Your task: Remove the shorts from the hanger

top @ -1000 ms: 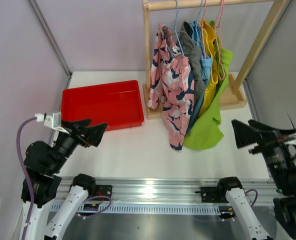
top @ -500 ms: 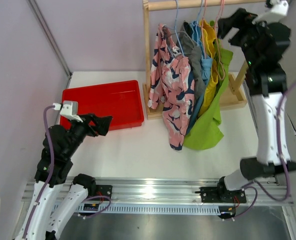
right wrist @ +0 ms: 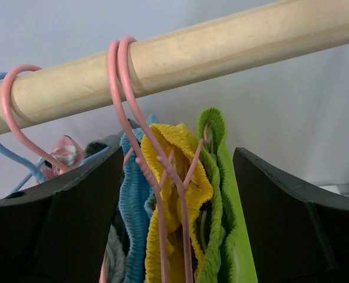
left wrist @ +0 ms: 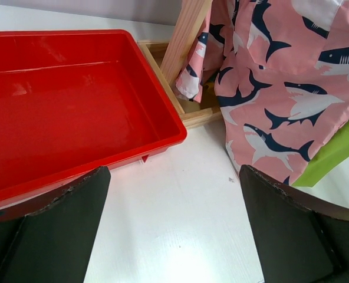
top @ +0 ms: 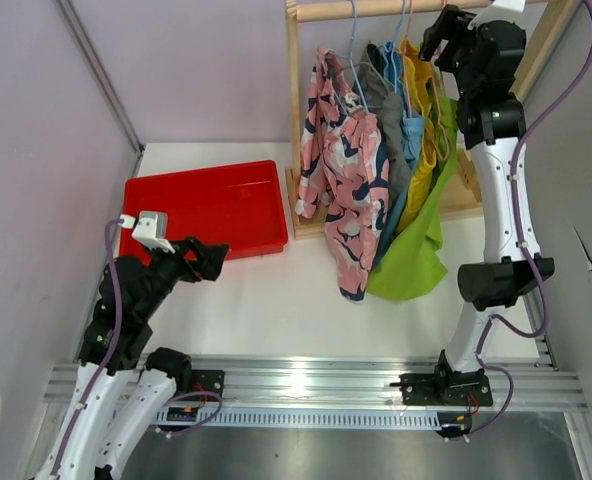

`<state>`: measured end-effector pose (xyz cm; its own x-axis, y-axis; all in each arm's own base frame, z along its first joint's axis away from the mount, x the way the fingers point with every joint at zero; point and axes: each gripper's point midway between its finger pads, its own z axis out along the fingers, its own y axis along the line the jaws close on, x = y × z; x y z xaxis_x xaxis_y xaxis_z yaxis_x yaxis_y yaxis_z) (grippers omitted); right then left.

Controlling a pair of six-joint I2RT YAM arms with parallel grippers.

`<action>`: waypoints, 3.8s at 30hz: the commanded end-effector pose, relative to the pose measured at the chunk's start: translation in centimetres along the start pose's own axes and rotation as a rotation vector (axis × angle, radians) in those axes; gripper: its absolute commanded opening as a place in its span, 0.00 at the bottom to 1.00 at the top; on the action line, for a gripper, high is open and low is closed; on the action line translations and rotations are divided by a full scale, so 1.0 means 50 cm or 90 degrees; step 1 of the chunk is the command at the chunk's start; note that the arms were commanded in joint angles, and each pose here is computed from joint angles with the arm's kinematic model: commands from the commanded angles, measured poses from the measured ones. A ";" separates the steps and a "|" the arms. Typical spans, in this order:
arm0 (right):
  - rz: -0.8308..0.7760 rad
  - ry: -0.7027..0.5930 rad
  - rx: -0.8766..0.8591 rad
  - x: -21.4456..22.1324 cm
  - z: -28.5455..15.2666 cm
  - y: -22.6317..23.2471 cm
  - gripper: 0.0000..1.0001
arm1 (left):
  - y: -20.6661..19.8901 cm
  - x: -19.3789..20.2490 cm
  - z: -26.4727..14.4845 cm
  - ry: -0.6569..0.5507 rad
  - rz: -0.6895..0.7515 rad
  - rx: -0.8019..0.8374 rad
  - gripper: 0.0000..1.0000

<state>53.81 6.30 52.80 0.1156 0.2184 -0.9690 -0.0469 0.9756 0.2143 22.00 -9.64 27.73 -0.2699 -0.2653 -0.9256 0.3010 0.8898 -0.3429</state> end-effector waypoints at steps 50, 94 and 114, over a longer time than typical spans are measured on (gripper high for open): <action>-0.016 0.083 -0.021 0.121 0.016 -0.036 0.30 | 0.000 -0.009 0.007 -0.012 0.010 0.000 0.99; 0.050 -0.158 0.012 -0.267 -0.432 -0.028 0.00 | -0.166 -0.031 0.010 0.033 0.010 0.238 0.99; 0.143 -0.126 -0.019 -0.237 -0.613 -0.023 0.00 | -0.942 0.209 -0.004 0.125 0.233 0.628 0.99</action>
<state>23.67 1.38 58.36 0.2566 0.3861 -0.8860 -0.0587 0.9213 0.3845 4.62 -51.26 31.91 -0.1968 0.1823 -0.9634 0.9719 0.1656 -0.1672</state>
